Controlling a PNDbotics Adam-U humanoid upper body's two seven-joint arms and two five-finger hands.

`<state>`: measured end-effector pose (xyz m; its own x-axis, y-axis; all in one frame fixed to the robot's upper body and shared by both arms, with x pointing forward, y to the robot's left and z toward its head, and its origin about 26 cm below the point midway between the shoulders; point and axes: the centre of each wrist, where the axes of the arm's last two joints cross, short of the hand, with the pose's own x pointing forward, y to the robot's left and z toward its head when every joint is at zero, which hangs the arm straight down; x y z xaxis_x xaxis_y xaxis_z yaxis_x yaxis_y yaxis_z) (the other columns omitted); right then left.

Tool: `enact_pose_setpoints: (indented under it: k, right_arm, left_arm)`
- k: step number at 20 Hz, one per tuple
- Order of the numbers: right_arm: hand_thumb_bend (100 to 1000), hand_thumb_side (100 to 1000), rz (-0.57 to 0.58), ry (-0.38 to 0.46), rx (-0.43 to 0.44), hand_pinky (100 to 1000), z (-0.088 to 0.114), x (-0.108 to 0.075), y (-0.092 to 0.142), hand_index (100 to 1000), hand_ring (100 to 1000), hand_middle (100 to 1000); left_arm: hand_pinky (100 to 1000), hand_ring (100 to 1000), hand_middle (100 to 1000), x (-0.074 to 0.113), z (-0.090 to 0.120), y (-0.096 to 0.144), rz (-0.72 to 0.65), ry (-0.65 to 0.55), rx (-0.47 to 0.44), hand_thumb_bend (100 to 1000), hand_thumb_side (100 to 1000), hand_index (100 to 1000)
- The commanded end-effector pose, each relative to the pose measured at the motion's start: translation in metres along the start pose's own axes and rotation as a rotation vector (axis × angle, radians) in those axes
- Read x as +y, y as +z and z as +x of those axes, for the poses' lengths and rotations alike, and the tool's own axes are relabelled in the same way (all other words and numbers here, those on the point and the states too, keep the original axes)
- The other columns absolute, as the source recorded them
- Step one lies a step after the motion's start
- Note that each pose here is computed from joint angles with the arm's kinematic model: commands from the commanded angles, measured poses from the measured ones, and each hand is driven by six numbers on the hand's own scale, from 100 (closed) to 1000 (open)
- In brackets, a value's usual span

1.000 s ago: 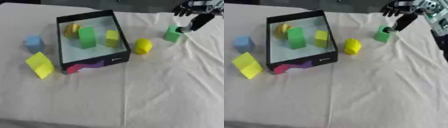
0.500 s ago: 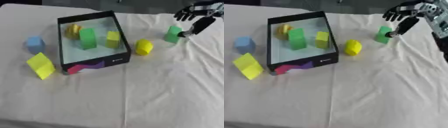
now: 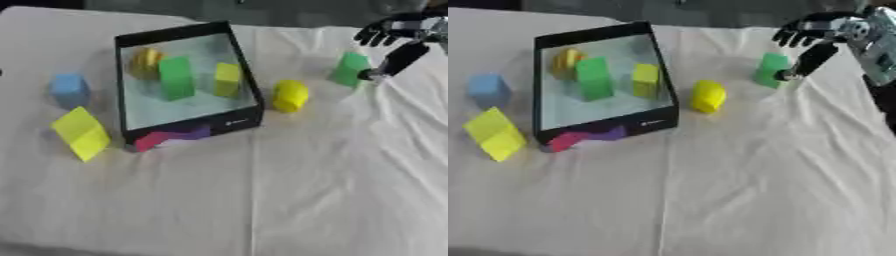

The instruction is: Pick up objects on the table and place them in the box.

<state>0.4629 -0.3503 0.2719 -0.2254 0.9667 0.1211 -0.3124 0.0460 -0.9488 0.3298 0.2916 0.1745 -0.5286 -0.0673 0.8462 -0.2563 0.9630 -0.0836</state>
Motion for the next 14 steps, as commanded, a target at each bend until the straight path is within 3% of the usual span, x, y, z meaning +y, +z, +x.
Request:
enact_pose_setpoints:
  k: [1, 14]
  right_arm:
    - [439, 233, -0.039, 0.013, 0.024, 883, -0.0048, -0.0138, 0.0082, 923, 885, 847]
    - [414, 267, -0.101, -0.015, 0.085, 863, -0.0117, -0.0109, 0.0051, 905, 862, 818]
  left_arm:
    - [738, 783, 757, -0.0012, 0.0099, -0.0049, -0.008, 0.000, -0.038, 125, 789, 801]
    - [737, 782, 756, -0.0079, 0.0148, -0.0081, -0.024, 0.016, -0.055, 125, 790, 800]
